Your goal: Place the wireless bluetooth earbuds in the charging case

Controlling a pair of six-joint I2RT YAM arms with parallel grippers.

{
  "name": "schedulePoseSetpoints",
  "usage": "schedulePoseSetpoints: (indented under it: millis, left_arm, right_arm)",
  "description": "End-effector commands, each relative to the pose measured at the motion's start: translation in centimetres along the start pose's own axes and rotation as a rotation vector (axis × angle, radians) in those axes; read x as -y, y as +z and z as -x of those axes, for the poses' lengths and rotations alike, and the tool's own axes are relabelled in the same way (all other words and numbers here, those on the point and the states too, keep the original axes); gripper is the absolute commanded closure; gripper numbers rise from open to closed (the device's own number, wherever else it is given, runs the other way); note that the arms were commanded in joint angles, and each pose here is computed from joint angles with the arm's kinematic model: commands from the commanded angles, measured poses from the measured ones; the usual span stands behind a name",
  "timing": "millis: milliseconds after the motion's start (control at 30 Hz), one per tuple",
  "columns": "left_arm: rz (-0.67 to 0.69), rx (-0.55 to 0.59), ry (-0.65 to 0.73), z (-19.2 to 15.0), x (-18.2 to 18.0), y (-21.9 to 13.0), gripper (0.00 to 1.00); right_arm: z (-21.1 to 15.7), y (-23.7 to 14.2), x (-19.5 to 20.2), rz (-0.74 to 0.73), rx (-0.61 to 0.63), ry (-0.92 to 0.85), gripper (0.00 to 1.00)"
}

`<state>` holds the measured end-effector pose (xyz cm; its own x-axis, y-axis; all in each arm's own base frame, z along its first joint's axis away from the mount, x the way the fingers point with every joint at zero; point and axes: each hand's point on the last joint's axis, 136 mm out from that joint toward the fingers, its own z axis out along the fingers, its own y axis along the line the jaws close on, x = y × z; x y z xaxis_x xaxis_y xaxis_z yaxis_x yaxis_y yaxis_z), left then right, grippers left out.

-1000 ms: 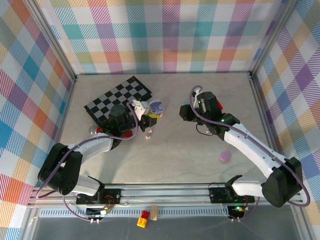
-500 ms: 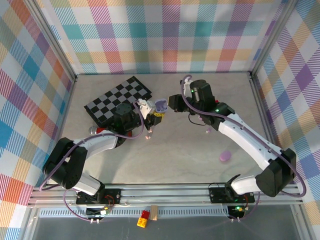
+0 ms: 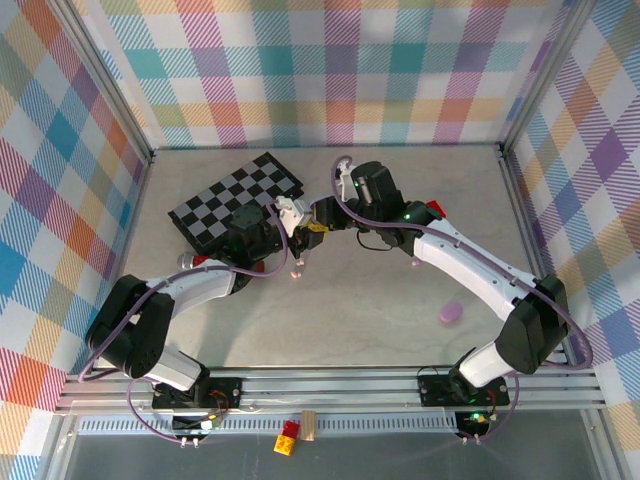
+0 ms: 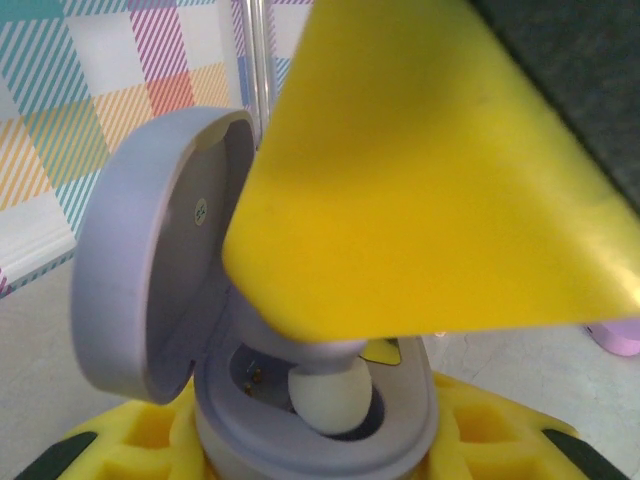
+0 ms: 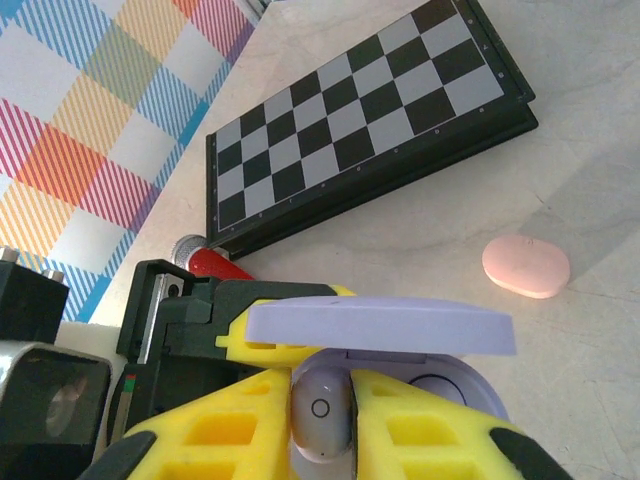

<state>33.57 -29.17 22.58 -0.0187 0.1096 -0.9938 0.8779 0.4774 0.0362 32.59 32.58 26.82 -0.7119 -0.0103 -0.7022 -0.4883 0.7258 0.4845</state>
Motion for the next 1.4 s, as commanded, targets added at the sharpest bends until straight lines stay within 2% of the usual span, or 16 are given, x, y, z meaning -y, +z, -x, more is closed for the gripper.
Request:
schedulePoseSetpoints:
  millis: [0, 300, 467, 600, 1000, 1167, 1367]
  left_arm:
    - [-0.004, 0.055, 0.044, 2.2, 0.2, 0.3, 0.69]
    - [0.001, 0.063, 0.037, 2.5, 0.0, 0.3, 0.69]
    - [0.008, 0.068, 0.032, 2.8, -0.1, 0.3, 0.69]
    - [0.003, 0.067, 0.032, 3.0, 0.0, 0.3, 0.69]
    - [0.014, 0.077, 0.025, 3.3, -0.4, -0.2, 0.69]
    - [-0.013, 0.065, 0.049, 2.8, 0.2, -0.4, 0.68]
    - [-0.042, 0.066, 0.069, 2.4, 1.0, -0.6, 0.68]
  right_arm:
    - [1.0, -0.4, -0.7, 0.011, 0.023, -0.033, 0.81]
    - [0.3, -0.1, -0.5, 0.011, -0.006, -0.030, 0.80]
    - [0.0, 0.1, -0.4, 0.012, -0.016, -0.023, 0.75]
    - [0.6, -0.7, -0.6, 0.016, 0.027, -0.030, 0.66]
    - [2.6, -5.2, 0.1, -0.013, 0.200, -0.032, 0.62]
    - [3.6, -6.2, 1.1, -0.030, 0.238, -0.002, 0.50]
    - [4.5, -5.2, 1.7, -0.049, 0.183, 0.018, 0.38]
